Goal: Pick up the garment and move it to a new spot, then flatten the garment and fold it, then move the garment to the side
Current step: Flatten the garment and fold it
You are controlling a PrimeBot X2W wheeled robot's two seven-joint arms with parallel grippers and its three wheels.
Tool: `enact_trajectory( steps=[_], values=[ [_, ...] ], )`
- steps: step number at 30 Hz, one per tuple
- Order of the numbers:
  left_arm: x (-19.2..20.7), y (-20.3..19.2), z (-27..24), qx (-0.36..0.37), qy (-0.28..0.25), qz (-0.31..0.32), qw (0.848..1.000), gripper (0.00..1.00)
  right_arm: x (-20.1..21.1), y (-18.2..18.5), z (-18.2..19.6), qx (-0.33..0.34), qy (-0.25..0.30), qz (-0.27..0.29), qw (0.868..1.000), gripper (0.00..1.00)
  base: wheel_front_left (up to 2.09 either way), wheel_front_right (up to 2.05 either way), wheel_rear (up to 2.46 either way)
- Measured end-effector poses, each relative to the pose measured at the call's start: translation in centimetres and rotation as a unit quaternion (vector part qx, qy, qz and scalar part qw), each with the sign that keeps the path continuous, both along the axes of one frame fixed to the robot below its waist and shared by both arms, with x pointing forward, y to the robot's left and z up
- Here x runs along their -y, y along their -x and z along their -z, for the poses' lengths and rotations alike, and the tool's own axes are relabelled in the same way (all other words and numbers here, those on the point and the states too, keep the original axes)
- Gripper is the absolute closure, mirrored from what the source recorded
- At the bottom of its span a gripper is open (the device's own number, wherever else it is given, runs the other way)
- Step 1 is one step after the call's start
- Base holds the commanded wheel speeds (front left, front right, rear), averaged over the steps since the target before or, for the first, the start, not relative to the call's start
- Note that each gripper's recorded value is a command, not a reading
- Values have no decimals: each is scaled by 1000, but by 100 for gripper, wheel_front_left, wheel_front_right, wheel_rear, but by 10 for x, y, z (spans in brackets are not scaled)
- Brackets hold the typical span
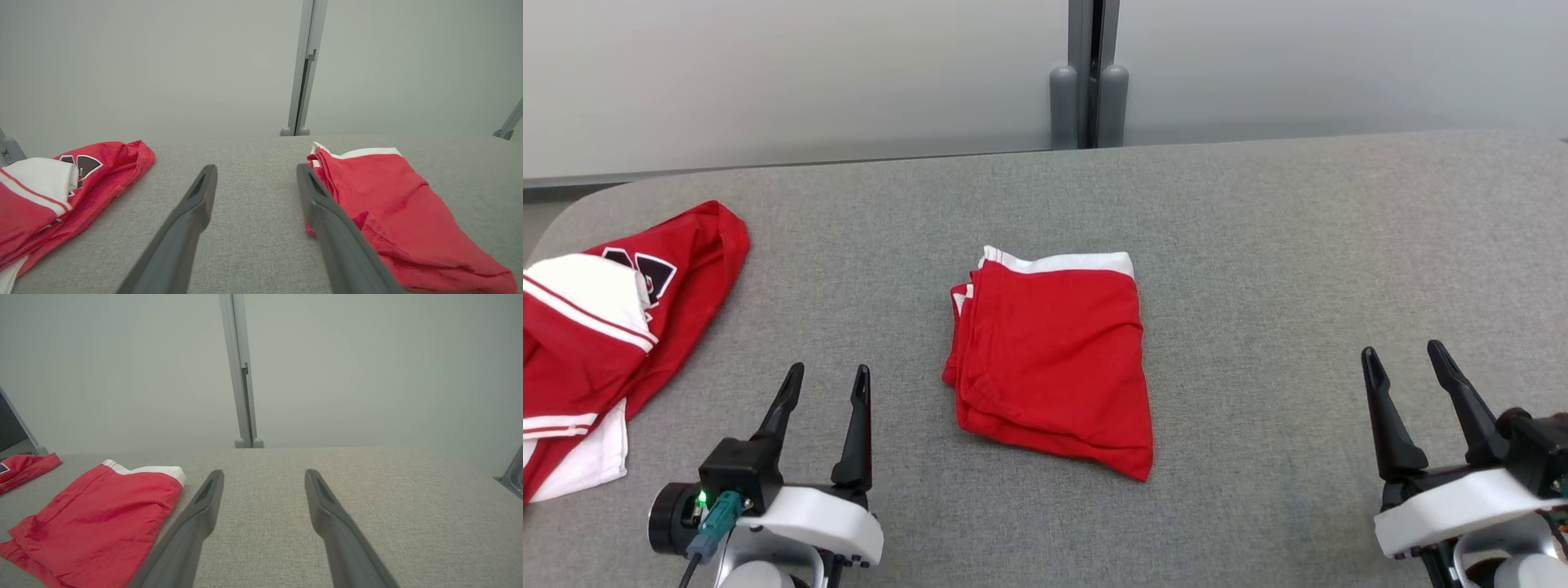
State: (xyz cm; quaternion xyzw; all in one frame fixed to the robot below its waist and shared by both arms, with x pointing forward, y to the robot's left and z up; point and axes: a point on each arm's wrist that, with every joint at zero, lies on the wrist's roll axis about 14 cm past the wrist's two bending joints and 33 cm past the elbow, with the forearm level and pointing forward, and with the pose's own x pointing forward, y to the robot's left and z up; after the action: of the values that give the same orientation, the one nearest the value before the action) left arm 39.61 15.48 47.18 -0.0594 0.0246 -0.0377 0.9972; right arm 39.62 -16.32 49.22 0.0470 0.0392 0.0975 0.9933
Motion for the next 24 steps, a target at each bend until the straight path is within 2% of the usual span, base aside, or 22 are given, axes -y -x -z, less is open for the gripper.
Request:
enact_trajectory(
  steps=[13, 24],
  values=[
    [-18, 36, -10, 4, -2, -29, 1000, 0, 1, 38, -17, 6, -9, 13, 1000, 0, 0, 0, 0],
    [-27, 45, -14, 5, -5, -42, 999, 0, -1, 44, -21, 5, -12, 14, 1000, 0, 0, 0, 0]
  ],
)
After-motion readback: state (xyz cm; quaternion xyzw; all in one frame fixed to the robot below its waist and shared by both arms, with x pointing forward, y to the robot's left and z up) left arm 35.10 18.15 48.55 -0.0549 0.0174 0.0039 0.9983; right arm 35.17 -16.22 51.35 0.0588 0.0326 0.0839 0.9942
